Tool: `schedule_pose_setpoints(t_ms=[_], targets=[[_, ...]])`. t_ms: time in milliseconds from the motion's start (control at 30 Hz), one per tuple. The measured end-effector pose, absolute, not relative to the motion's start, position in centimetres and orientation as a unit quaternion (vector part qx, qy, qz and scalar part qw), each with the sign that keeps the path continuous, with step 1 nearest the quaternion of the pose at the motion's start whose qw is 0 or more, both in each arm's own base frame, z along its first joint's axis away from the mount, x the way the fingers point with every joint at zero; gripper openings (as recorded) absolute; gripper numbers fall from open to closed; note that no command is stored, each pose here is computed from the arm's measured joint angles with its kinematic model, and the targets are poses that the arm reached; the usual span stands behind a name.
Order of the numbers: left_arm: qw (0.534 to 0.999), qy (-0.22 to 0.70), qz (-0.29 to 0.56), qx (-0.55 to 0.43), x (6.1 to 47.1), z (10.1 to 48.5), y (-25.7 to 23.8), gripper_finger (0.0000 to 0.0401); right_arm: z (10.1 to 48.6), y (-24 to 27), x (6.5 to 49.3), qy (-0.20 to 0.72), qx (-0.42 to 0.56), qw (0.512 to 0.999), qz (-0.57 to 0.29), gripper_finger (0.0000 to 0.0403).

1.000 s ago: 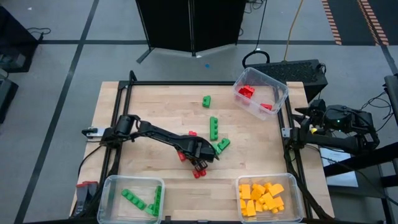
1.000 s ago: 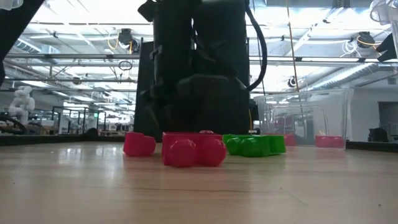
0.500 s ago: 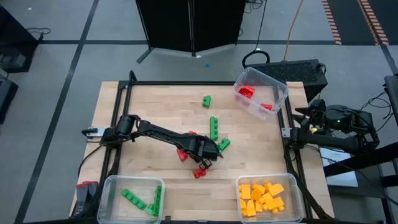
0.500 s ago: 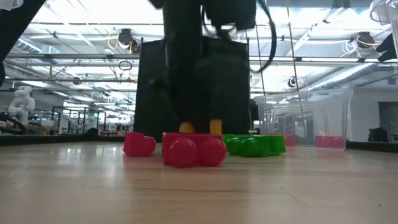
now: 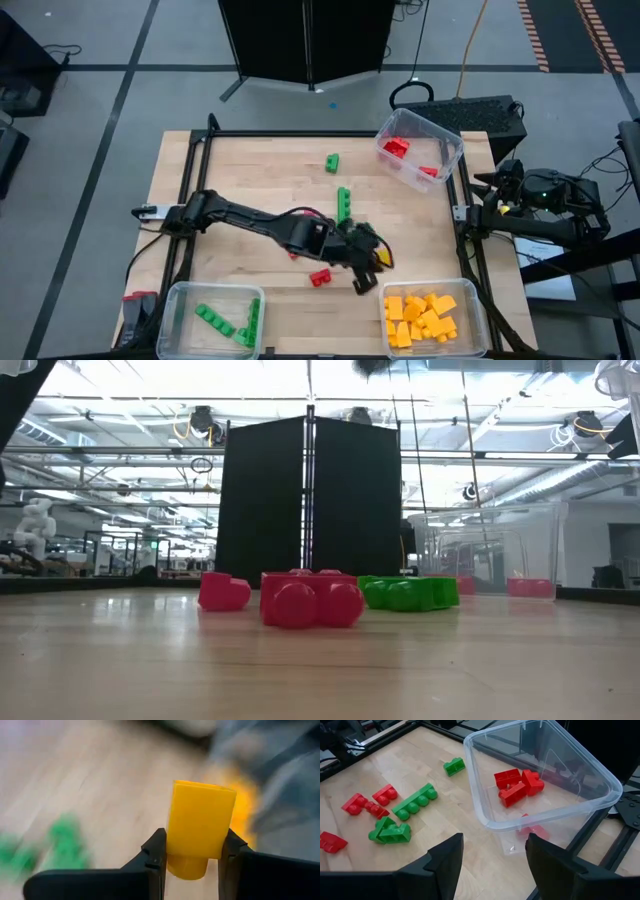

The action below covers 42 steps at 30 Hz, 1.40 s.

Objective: Sort blocks
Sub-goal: Put the yellow game piece into the bottom right transparent bin, then put the red game piece into the top transparent bin

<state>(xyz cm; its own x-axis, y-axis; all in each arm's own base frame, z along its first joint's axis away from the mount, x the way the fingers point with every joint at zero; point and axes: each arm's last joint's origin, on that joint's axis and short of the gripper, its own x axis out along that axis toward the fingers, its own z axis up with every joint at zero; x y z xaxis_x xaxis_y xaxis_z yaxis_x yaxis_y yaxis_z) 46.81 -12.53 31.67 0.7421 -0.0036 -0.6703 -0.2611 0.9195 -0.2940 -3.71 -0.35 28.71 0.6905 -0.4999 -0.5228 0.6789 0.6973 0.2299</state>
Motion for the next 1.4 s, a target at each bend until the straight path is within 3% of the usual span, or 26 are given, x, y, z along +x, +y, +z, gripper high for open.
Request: schedule_pose_setpoints(t_ms=[200,500,767,1033,1200,1300,1400], targets=[[0.981,0.158,-0.022,-0.109,48.3,35.2,-15.5,0.0054,28.7,-0.3,-3.7,0.216,0.207,0.896,-0.329,0.0208],[0.985,0.104,-0.118,-0.07,50.8,32.3,-17.4,0.0054,28.7,-0.4,-3.7,0.216,0.207,0.896,-0.329,0.0208],[0.975,0.144,-0.155,-0.063,52.1,28.2,-18.6,0.0061,28.7,-0.4,-3.7,0.215,0.207,0.896,-0.329,0.0208],[0.975,0.146,-0.151,-0.077,52.2,28.0,-18.5,0.0172,28.7,-0.4,-3.7,0.215,0.209,0.895,-0.329,0.0208],[0.969,0.165,-0.146,-0.113,52.1,28.0,-18.1,0.0211,28.7,-0.4,-3.7,0.215,0.209,0.895,-0.329,0.0208],[0.962,0.219,-0.107,-0.122,50.9,29.1,-17.3,0.0216,28.7,-0.4,-3.7,0.215,0.209,0.895,-0.329,0.0208],[0.957,0.282,-0.015,-0.073,47.3,33.7,-15.2,0.0217,28.7,-0.3,-3.7,0.215,0.209,0.895,-0.329,0.0208]])
